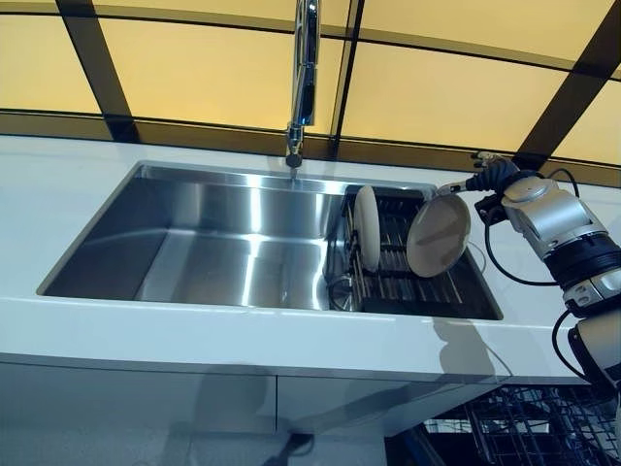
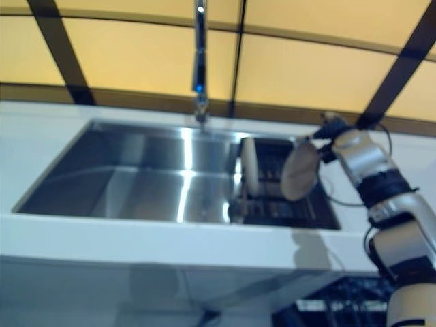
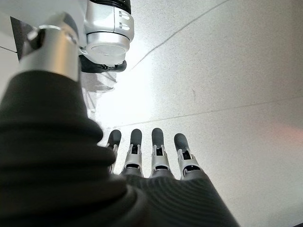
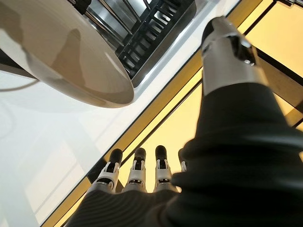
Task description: Take plates into dishwasher
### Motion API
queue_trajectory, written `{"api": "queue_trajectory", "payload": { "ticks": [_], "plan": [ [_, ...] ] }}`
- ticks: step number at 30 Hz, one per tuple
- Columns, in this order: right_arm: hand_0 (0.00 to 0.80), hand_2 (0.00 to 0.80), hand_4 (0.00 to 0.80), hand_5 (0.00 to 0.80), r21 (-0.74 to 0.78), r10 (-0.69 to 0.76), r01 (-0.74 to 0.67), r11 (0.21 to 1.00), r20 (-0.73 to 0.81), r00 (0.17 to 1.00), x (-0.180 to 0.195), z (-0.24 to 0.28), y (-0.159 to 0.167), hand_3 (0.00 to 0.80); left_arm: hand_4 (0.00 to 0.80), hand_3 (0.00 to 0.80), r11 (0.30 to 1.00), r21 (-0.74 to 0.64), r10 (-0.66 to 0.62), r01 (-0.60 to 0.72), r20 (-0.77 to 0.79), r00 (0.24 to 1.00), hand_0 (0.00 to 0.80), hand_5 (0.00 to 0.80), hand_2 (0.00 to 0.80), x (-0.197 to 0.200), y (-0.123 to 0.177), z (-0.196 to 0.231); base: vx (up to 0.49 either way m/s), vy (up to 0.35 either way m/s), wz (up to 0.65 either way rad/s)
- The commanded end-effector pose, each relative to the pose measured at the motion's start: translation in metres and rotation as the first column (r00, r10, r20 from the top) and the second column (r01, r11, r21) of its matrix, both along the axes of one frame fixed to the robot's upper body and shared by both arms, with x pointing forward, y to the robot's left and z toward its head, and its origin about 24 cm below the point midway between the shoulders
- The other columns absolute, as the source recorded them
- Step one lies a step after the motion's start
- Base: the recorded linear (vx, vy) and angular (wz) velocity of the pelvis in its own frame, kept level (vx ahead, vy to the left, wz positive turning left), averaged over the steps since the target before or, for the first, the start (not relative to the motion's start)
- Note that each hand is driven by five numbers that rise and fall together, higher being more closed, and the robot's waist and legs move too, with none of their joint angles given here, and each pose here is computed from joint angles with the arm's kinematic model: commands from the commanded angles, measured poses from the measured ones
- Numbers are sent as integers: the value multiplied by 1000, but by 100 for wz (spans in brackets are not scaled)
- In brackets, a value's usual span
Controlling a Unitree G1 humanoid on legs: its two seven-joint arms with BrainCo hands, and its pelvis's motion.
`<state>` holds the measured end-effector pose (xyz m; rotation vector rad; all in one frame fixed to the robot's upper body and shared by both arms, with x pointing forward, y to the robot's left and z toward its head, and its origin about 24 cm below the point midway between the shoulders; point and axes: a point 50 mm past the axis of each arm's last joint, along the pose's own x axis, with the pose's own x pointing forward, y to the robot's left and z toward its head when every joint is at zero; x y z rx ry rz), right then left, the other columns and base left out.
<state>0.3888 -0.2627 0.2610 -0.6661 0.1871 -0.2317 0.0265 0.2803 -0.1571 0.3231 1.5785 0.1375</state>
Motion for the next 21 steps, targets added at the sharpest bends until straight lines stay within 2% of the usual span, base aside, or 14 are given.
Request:
{"api": "queue_trajectory", "payload": {
  "ticks": [1, 21],
  "plan": [
    [0, 0, 0, 0, -73, -25, 29, 997, 68, 997, 0, 35, -1, 0, 0, 0, 999, 51, 7, -5, -30, 1000, 0, 0, 0, -5, 15, 5, 0, 0, 0],
    [0, 0, 0, 0, -110, -34, 32, 993, -15, 999, 1, 29, -7, 0, 0, 0, 998, 55, -7, 7, 1, 1000, 0, 0, 0, 4, 17, 7, 0, 0, 0]
  ]
}}
